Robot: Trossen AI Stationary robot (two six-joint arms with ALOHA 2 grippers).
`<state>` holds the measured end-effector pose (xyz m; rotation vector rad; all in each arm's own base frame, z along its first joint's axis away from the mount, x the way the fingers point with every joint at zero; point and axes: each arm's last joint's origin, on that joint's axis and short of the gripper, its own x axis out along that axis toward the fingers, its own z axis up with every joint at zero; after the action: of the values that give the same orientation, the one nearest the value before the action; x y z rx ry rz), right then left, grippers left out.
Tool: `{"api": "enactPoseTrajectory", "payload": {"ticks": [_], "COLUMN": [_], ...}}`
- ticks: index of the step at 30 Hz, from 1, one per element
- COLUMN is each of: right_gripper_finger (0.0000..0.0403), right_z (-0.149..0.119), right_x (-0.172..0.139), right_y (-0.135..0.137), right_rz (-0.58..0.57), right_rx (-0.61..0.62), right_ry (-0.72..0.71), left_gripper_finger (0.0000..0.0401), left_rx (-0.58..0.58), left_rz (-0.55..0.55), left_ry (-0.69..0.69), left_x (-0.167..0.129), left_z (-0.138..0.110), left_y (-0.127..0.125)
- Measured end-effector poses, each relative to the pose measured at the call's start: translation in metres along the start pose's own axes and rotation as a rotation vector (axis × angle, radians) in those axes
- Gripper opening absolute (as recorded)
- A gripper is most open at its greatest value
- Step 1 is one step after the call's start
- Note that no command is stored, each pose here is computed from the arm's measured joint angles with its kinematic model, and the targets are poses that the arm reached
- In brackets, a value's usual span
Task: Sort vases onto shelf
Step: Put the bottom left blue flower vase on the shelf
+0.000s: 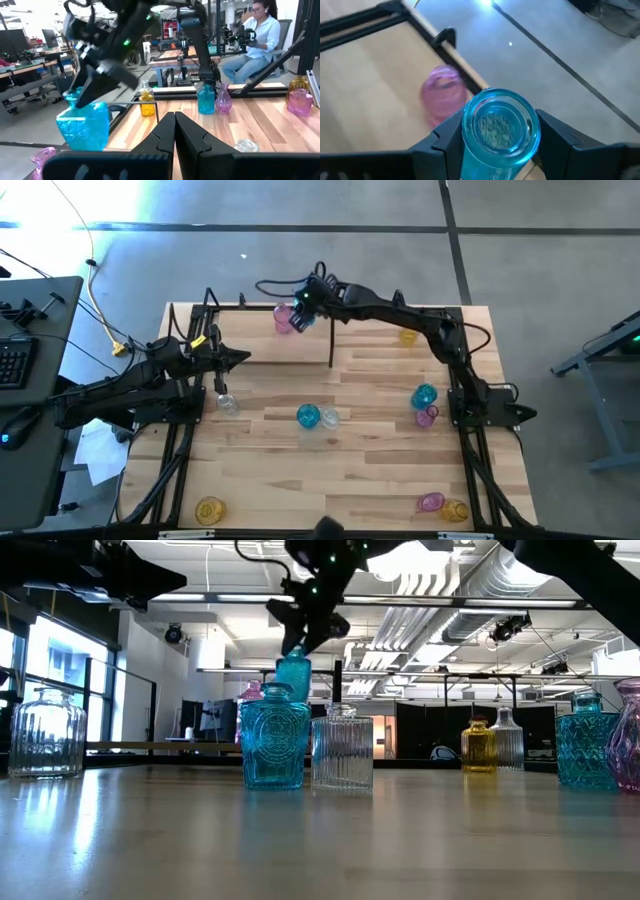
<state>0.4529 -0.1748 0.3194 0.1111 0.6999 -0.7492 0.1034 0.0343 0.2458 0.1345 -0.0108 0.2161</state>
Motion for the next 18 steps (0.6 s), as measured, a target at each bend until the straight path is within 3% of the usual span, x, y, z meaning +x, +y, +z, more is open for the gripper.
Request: {"api": "enactPoseTrajectory", "payload": {"ticks": [6,18], "right_gripper_finger": [0.0168,0.0168], "right_z": [-0.014,-0.019], "right_x": [0.026,0.035], "right_y": [-0.015,-0.018], "right_rz": [0.003,0.019], "right_rx": [0.038,0.029], "right_ry": [0.026,0.015], "left_gripper_finger": [0.0000,0.0000], "left_rx": [-0.004,-0.012], "left_rz": [0.000,0.000], "left_ry": [0.001,0.001], "left_x": [0.000,0.000], "left_z": [0.000,0.000], "left_y": [0.000,0.000]}}
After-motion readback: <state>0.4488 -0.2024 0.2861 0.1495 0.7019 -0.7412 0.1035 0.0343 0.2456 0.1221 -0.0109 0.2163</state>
